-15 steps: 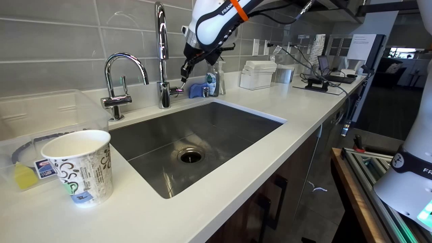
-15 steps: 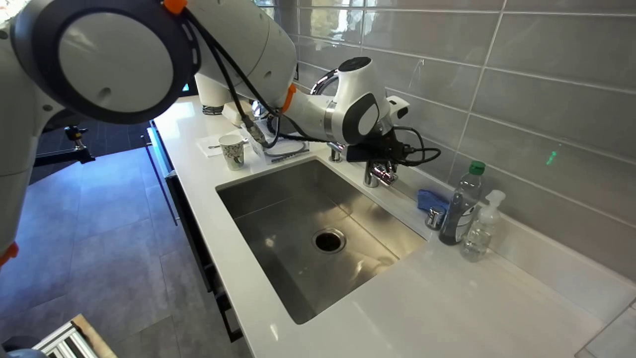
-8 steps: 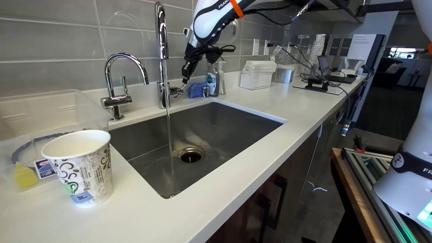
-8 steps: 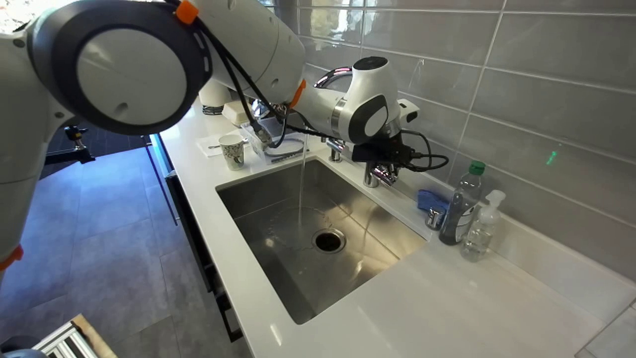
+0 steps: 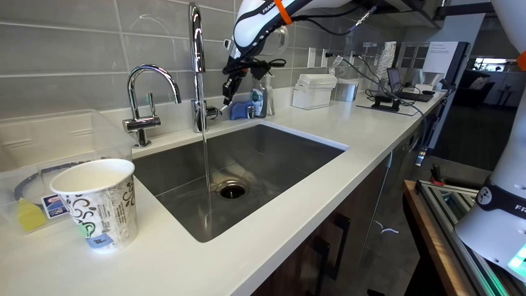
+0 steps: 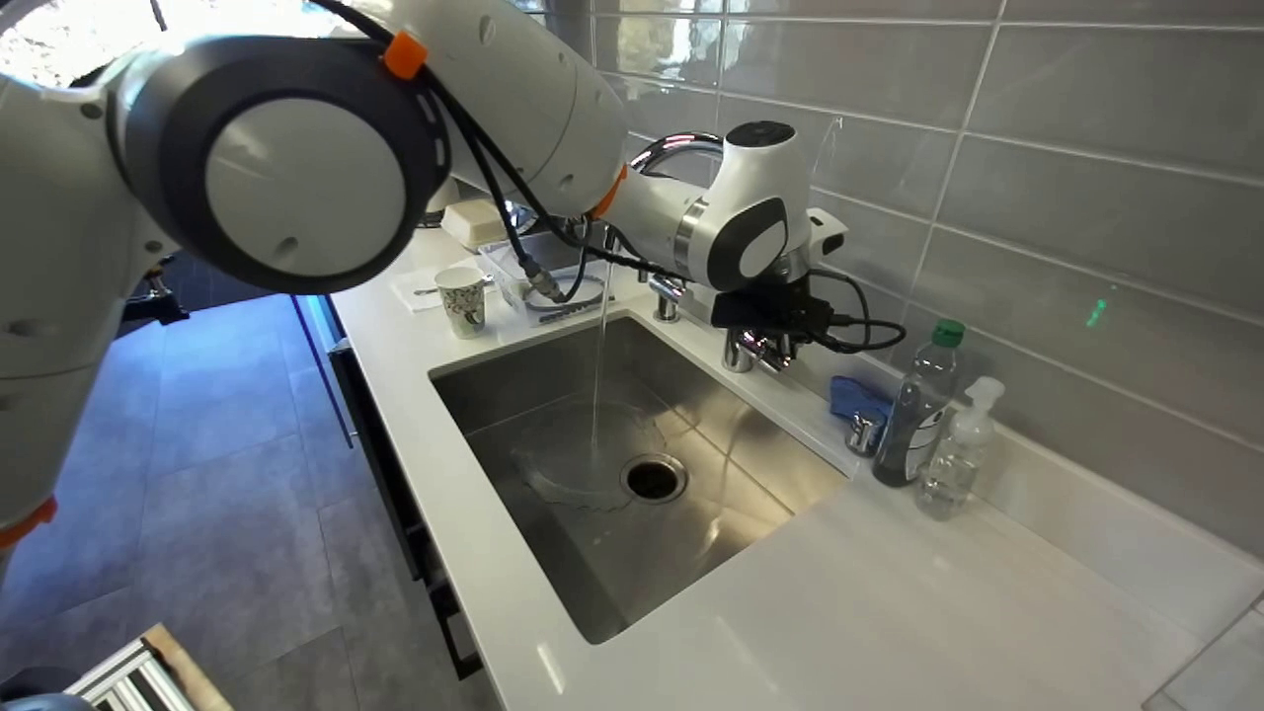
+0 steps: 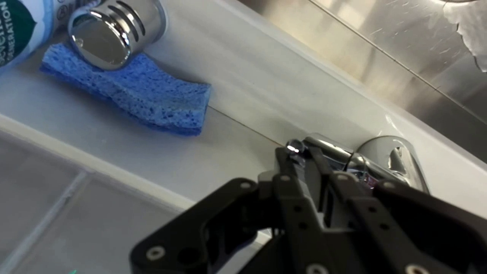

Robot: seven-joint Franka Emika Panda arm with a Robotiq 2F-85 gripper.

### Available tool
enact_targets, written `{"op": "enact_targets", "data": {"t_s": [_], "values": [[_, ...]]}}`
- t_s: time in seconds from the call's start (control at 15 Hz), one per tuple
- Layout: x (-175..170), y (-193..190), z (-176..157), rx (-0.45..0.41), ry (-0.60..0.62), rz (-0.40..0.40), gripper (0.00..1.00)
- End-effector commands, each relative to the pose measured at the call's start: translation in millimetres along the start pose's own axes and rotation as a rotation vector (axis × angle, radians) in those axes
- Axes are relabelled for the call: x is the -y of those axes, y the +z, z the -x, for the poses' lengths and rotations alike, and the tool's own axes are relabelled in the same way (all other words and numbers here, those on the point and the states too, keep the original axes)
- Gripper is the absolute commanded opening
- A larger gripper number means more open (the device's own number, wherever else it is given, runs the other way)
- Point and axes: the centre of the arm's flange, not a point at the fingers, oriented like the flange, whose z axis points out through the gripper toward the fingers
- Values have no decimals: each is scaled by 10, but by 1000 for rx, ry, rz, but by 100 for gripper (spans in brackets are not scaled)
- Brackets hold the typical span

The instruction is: Open then close the tap

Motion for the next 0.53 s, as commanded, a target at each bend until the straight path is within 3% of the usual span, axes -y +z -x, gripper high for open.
{"op": "enact_targets", "data": {"t_s": [0.0,0.47], "values": [[-396,184,-5,2,8,26,4],[-333,161,-30,17,4,13,4]]}}
